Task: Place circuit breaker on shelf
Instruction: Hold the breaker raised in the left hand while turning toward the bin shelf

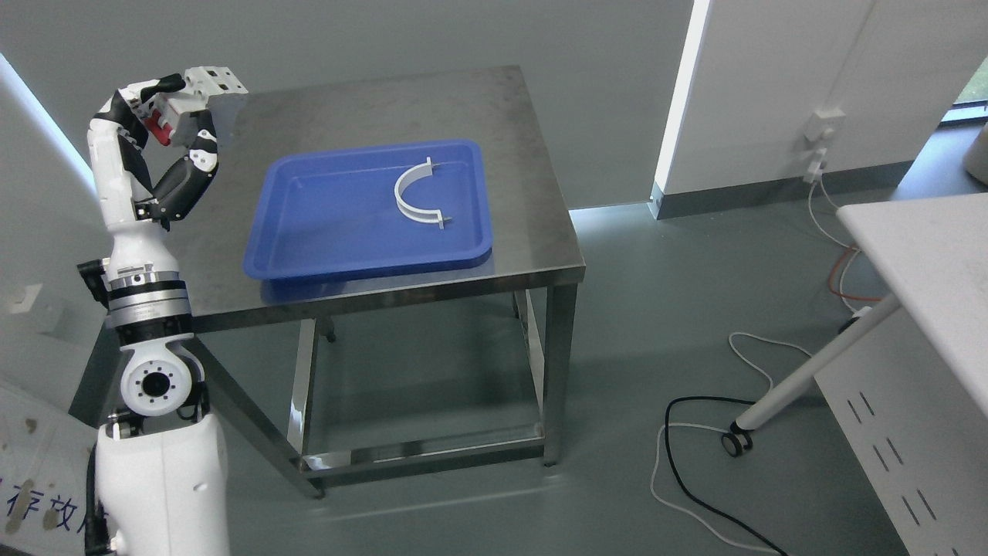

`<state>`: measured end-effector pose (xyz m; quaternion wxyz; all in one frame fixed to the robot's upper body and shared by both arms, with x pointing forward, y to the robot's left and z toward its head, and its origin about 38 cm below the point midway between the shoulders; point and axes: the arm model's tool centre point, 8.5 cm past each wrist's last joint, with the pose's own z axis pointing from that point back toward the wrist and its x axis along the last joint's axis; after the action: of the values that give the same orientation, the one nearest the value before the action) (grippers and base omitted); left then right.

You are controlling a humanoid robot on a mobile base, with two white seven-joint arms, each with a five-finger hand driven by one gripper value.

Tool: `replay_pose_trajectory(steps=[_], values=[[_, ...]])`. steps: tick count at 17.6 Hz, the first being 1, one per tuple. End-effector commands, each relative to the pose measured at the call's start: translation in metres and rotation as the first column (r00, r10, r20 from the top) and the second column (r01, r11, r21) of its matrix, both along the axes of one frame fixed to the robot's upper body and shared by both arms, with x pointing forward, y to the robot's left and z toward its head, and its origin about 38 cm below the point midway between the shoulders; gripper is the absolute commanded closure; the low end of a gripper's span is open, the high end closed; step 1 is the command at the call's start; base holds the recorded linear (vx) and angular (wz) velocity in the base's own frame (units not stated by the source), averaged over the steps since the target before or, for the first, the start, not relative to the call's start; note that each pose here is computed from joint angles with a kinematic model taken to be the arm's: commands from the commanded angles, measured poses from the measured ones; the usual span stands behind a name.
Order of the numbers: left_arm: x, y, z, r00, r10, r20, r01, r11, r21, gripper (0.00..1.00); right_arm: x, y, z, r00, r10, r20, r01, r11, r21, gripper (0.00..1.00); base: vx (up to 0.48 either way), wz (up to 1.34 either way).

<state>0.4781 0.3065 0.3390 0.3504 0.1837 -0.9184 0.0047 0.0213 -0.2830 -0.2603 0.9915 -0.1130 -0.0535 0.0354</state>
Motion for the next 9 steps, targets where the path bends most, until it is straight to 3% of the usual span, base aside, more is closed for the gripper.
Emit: replay_pose_trajectory(steps=[1,9], values=[[-0.0182,0.0061,0.0173,0.998,0.013,0.069,-0.013,1.0,0.0,0.87,-0.0031,-0.0102,0.0009,0.999,0.017,-0.035,-0.018,1.0,-0.022,0.0,-0.377,-0.05],[-0.02,0.008,0.0203,0.996,0.007,0.083,-0.005,1.0,-0.017,0.87,-0.0031,-0.0102,0.0009,0.999,0.017,-0.035,-0.018,1.0,-0.022,0.0,-0.457,-0.14]])
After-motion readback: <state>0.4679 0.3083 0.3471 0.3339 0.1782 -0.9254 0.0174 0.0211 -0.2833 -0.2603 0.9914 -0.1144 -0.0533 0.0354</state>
